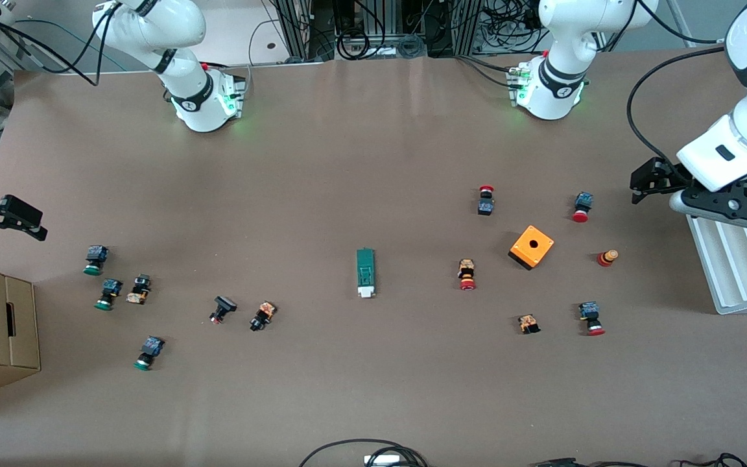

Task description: Close load switch with both arms

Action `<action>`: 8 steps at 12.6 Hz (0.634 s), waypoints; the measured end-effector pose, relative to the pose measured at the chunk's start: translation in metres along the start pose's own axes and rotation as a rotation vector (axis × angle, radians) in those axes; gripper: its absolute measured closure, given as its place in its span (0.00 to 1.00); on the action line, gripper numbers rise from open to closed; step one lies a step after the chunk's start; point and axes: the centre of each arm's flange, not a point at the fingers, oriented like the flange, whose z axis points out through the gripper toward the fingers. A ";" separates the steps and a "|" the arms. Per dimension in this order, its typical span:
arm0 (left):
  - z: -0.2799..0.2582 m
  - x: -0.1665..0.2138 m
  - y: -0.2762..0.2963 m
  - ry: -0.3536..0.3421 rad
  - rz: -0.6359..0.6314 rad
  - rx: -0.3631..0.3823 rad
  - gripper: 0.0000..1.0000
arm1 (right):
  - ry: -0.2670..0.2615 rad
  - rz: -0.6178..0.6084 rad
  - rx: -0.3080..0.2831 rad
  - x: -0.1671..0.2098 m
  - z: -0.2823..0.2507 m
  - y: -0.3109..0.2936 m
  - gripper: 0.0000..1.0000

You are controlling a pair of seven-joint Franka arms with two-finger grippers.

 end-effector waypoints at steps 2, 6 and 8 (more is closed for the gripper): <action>0.000 0.000 0.002 -0.003 0.004 -0.001 0.00 | 0.000 0.000 0.000 0.000 0.000 0.000 0.00; 0.001 0.000 0.004 -0.012 0.007 -0.003 0.00 | 0.000 0.000 0.000 0.000 0.000 0.000 0.00; 0.001 0.000 0.005 -0.013 0.008 -0.003 0.00 | 0.000 0.000 0.000 0.000 0.000 0.000 0.00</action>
